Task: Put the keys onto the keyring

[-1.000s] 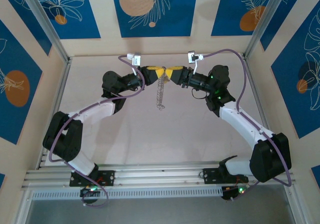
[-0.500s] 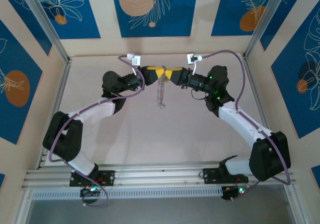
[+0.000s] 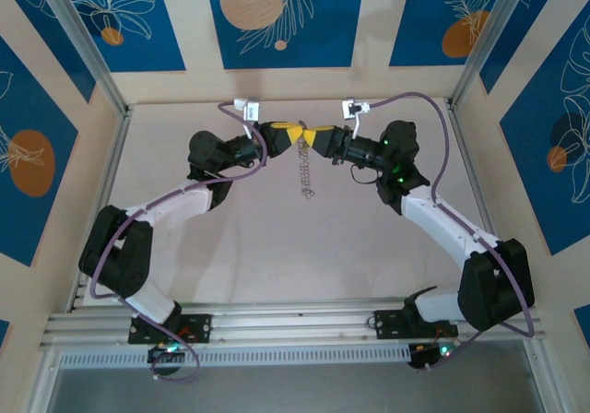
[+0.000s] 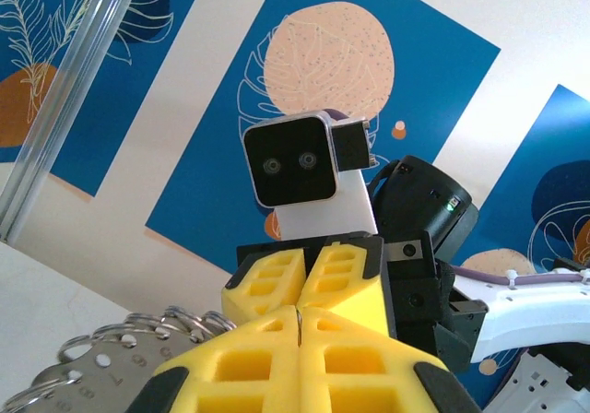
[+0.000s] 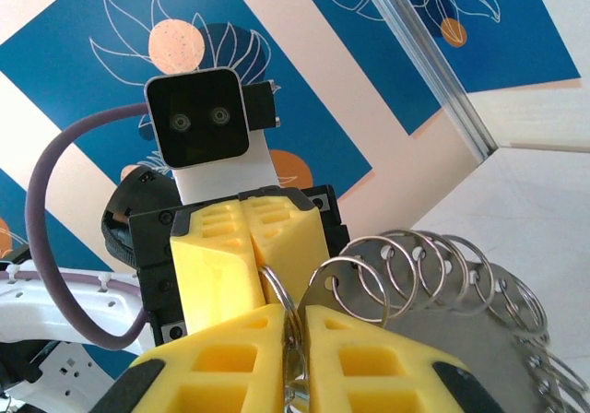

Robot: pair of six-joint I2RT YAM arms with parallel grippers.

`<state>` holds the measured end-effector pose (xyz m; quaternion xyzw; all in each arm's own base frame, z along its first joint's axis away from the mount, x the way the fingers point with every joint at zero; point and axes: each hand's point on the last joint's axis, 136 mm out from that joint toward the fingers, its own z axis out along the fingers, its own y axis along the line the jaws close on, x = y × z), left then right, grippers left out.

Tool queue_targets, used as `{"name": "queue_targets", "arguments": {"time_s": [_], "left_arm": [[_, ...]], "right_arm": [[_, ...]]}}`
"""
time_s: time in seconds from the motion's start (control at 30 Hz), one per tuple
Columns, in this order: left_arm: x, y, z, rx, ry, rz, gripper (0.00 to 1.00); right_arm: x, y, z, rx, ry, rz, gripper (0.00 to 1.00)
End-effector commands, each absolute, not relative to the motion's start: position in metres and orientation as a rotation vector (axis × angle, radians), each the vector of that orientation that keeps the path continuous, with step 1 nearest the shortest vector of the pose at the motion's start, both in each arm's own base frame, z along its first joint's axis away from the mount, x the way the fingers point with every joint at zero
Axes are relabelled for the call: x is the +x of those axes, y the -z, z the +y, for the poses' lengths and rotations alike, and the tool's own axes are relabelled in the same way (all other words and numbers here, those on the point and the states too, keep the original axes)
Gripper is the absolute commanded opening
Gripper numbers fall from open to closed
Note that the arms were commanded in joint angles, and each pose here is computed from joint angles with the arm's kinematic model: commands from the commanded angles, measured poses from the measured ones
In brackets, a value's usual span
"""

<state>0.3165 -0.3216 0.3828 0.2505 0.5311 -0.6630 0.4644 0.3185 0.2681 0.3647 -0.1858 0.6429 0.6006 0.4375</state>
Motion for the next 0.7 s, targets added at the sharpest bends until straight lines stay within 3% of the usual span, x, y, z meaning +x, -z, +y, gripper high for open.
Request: {"name": "queue_targets", "arguments": {"time_s": [0.0, 0.17, 0.67], "left_arm": [[0.305, -0.403, -0.323, 0.651, 1.632, 1.213, 0.0], [0.305, -0.402, -0.323, 0.656, 1.632, 1.22, 0.0], [0.307, -0.401, -0.325, 0.661, 1.627, 1.23, 0.0]], "right_arm": [[0.319, -0.377, 0.272, -0.49, -1.499, 1.568, 0.1], [0.318, -0.379, 0.271, -0.496, -1.487, 1.57, 0.0], [0.322, -0.38, 0.253, -0.495, -1.448, 1.572, 0.0]]}}
